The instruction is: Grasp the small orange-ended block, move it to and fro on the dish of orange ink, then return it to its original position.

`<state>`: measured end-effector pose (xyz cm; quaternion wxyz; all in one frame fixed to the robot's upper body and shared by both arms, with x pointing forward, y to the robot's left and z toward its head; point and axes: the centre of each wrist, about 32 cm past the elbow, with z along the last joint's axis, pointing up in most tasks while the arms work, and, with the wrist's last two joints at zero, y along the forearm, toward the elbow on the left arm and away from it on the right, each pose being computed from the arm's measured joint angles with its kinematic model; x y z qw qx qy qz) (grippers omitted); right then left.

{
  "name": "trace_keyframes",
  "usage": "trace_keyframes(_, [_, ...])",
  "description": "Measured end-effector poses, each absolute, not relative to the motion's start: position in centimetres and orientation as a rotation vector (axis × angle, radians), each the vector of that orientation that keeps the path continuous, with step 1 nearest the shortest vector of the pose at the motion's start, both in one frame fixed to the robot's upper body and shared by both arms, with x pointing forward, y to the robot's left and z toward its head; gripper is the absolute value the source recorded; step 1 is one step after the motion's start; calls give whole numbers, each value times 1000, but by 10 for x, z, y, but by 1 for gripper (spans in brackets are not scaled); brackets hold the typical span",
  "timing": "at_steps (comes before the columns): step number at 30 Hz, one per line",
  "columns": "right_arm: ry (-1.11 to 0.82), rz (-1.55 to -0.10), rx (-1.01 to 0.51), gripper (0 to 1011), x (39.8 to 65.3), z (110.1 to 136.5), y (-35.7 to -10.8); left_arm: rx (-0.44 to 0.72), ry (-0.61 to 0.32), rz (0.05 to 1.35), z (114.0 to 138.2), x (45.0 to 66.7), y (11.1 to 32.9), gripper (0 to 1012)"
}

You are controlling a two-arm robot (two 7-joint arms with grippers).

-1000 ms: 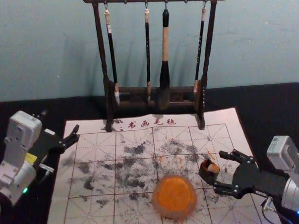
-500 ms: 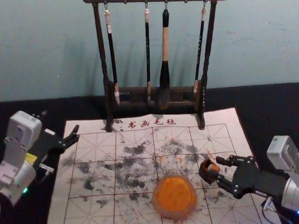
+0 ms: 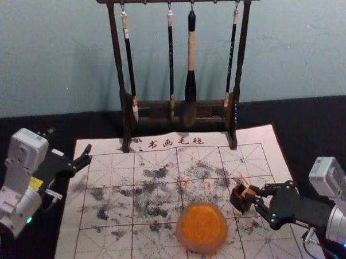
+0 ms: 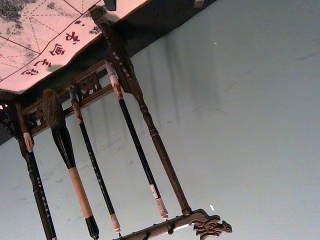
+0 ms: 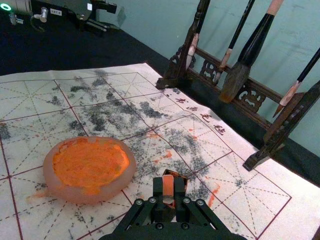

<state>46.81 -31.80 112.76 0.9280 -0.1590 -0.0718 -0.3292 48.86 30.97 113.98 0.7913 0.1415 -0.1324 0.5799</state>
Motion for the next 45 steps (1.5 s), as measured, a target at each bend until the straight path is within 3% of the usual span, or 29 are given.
trace_keyframes(20, [-144, -689, -324, 86, 468, 1128, -318, 304, -285, 1248, 1140, 489, 310, 1001])
trace_keyframes(45, [-124, -718, -257, 86, 465, 1160, -320, 304, -285, 1248, 1140, 489, 310, 1001])
